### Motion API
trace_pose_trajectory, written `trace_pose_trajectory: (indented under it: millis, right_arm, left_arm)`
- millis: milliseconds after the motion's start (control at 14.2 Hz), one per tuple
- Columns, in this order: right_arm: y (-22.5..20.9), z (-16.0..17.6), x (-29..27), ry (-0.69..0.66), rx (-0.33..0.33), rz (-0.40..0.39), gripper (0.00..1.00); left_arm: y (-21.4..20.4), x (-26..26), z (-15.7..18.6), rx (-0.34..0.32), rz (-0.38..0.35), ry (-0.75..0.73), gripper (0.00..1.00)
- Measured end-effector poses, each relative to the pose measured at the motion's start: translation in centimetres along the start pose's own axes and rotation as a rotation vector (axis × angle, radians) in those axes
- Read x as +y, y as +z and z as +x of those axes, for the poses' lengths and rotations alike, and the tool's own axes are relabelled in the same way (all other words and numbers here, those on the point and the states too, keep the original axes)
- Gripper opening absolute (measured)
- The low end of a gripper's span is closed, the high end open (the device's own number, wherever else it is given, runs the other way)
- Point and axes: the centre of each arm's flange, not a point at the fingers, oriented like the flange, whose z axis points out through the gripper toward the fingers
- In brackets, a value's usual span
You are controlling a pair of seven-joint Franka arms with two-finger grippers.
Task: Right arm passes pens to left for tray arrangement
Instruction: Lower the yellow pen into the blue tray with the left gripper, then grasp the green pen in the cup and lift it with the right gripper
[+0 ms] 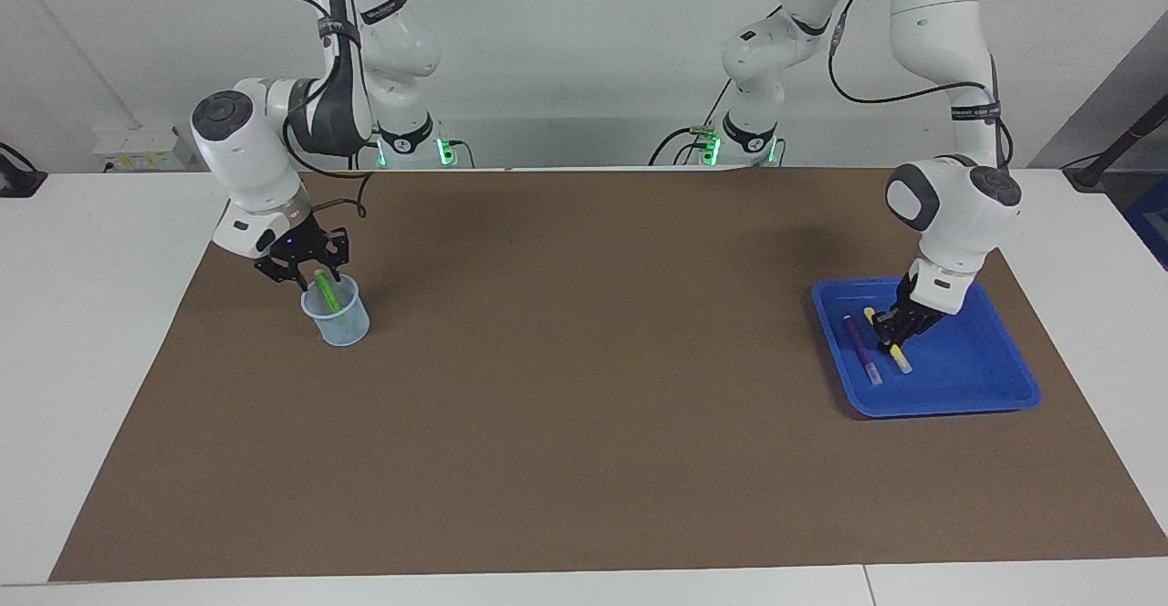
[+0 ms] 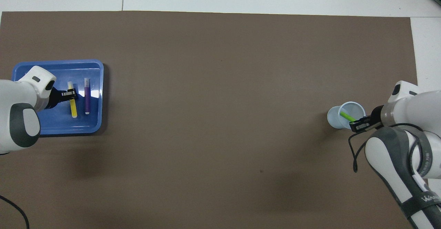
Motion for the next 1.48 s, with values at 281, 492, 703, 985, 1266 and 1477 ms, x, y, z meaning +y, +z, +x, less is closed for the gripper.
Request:
trace_pose_trajectory:
  millis: [281, 492, 703, 985, 1266, 1477]
  right_arm:
    - [0.0, 0.0, 0.0, 0.0, -0.002, 0.001, 0.34]
    - [-0.1, 0.0, 0.0, 0.0, -0.011, 0.005, 0.17]
    - [-0.9, 0.0, 0.0, 0.0, -0.034, 0.014, 0.17]
    - [-5.9, 0.9, 0.2, -0.004, -0.085, 0.034, 0.17]
    - [-12.8, 2.0, -0.8, -0.015, -0.101, 0.069, 0.17]
    - [-15.2, 2.9, -2.4, 0.017, -0.051, 0.167, 0.17]
  left_arm:
    - [0.0, 0.0, 0.0, 0.0, 0.0, 0.0, 0.18]
    - [0.0, 0.0, 0.0, 0.001, 0.0, 0.0, 0.19]
    - [0.0, 0.0, 0.0, 0.002, 0.0, 0.001, 0.3]
    - [0.0, 0.0, 0.0, 0.002, 0.0, 0.001, 0.5]
    - [0.0, 0.0, 0.0, 0.003, -0.001, 0.001, 0.5]
    - [0.1, 0.0, 0.0, 0.003, -0.001, 0.001, 0.53]
